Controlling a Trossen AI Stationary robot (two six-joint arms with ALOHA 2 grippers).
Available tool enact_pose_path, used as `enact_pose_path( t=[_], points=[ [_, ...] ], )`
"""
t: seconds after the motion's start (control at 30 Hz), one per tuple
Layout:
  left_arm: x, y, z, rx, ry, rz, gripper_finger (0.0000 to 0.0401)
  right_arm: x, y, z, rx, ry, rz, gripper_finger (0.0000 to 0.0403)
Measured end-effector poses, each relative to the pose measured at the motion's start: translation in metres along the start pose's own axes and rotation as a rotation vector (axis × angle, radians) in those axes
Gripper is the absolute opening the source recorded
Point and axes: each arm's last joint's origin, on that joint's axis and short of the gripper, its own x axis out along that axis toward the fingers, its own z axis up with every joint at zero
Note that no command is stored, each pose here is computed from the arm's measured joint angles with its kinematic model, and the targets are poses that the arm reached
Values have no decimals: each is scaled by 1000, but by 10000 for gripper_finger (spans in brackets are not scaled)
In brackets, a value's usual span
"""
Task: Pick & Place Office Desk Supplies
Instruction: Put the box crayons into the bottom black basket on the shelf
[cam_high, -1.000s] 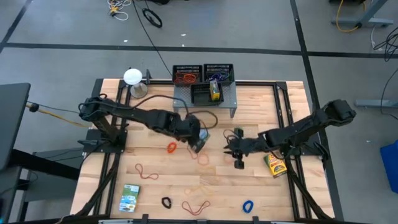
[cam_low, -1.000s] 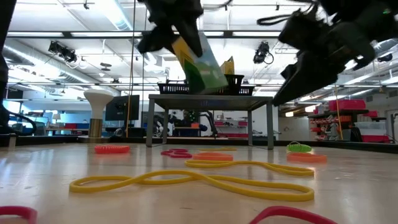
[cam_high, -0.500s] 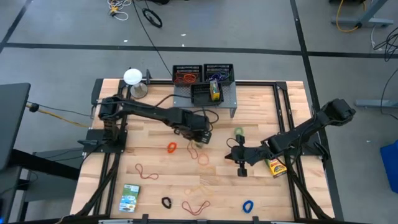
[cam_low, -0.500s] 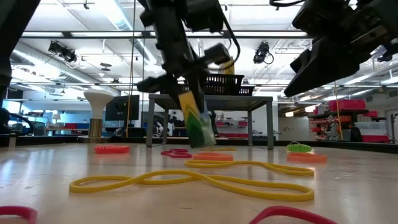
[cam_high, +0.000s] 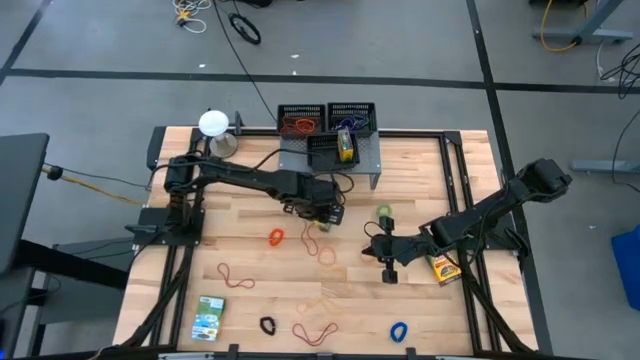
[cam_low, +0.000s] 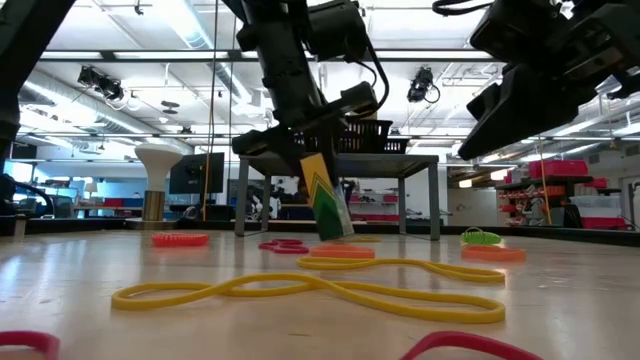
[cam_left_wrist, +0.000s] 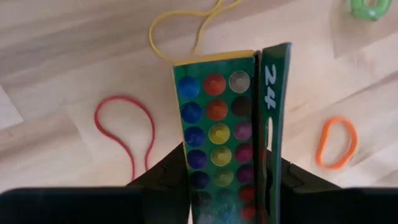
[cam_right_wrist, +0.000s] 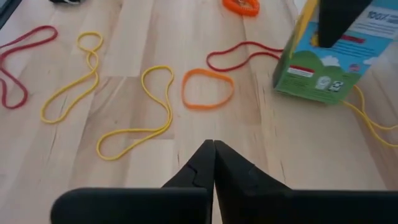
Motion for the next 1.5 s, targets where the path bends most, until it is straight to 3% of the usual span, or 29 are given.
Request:
enact_pose_path(
  t=[0.17, 0.73, 1.07, 1.3, 1.5],
  points=[
    [2, -3, -6, 21, 10, -6, 162, 0, 0, 0, -1, 0, 1, 3],
    [0, -6, -11, 202, 26, -30, 175, 0, 0, 0, 0, 0, -2, 6],
    [-13, -16, -9, 260, 6, -75, 262, 0, 0, 0, 0, 0, -2, 10],
    [-44, -28, -8, 483, -12, -38, 299, 0, 0, 0, 0, -1, -3, 11],
    [-74, -34, -27, 792, -80, 54, 278, 0, 0, 3, 12, -28, 3, 11]
  ],
)
